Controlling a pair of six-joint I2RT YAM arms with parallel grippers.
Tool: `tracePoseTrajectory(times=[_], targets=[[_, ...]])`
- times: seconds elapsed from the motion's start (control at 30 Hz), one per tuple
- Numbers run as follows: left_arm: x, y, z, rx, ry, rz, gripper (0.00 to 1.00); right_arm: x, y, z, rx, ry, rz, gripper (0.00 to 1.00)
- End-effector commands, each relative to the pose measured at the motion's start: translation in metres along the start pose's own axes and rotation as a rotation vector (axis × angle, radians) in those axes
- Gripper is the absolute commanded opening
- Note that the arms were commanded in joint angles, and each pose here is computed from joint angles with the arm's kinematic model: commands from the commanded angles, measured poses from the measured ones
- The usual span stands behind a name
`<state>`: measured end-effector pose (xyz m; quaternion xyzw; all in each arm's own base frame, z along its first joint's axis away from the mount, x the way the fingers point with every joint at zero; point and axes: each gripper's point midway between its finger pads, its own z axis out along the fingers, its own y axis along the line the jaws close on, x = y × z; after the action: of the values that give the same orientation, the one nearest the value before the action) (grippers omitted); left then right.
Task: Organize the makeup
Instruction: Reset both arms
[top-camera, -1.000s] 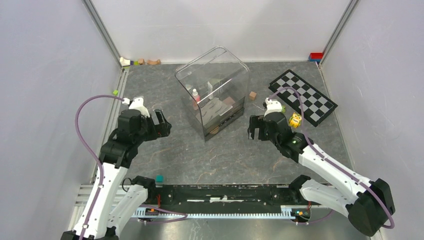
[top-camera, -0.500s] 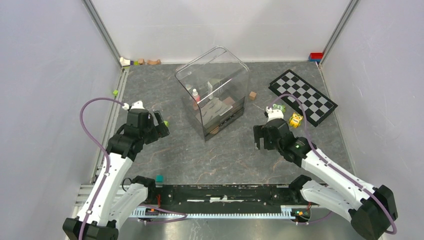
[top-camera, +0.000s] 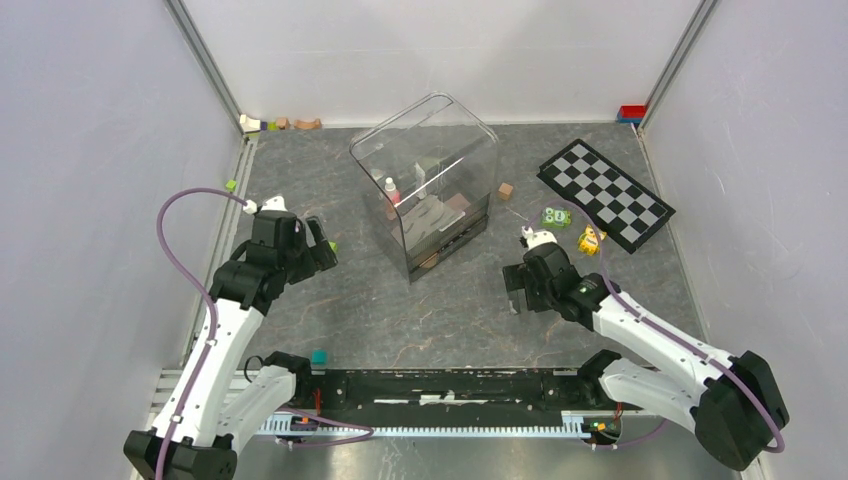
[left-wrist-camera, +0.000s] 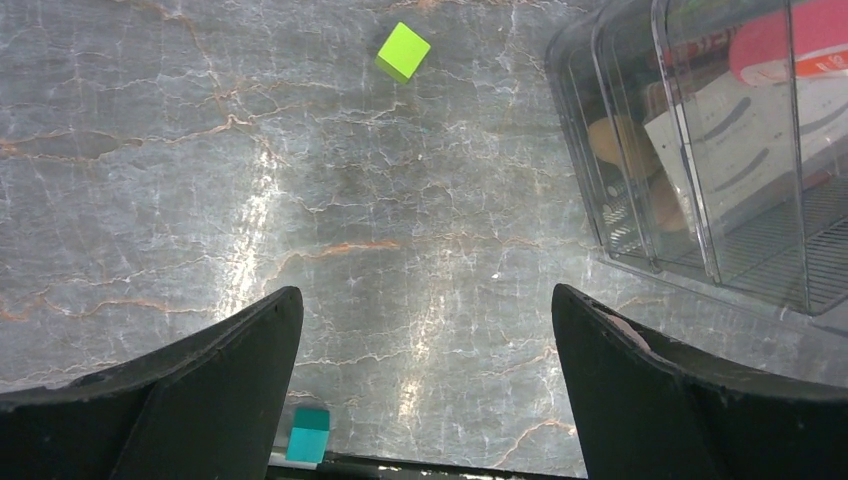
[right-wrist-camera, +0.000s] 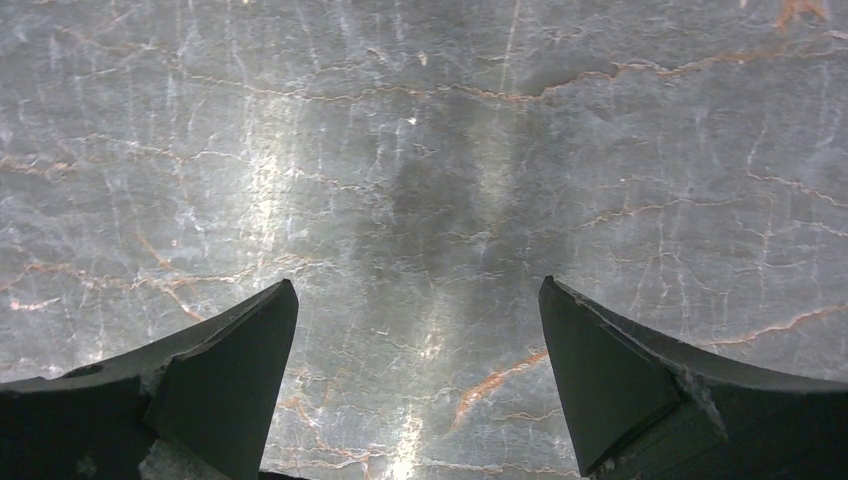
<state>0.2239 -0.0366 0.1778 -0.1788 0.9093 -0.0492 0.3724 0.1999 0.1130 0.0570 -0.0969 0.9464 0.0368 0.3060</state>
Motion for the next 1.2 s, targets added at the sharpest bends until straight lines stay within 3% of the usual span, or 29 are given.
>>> tracePoseTrajectory(times=[0.0,0.3,0.67,0.77,1.0,1.17], targets=[[-0.005,-0.013,-0.008,0.082,-0.010,0.046,1.00,-0.019,0.017,-0.008,-0.099,-0.055,-0.021,0.98],[-0.015,-0.030,-0.014,0.153,-0.009,0.052,1.00,-0.035,0.026,-0.019,-0.162,-0.129,-0.054,0.98],[-0.013,-0.024,0.018,0.026,0.069,0.046,1.00,-0.053,0.029,-0.031,-0.161,-0.145,-0.027,0.98],[-0.019,-0.023,0.015,0.025,0.041,0.069,1.00,-0.076,0.013,-0.050,-0.075,-0.212,0.012,0.98],[-0.067,-0.035,-0.039,0.064,-0.035,0.117,1.00,-0.141,-0.029,-0.135,0.103,-0.415,0.075,0.98],[-0.077,-0.037,-0.065,0.098,-0.071,0.121,1.00,-0.155,-0.054,-0.174,0.184,-0.539,0.136,0.98]])
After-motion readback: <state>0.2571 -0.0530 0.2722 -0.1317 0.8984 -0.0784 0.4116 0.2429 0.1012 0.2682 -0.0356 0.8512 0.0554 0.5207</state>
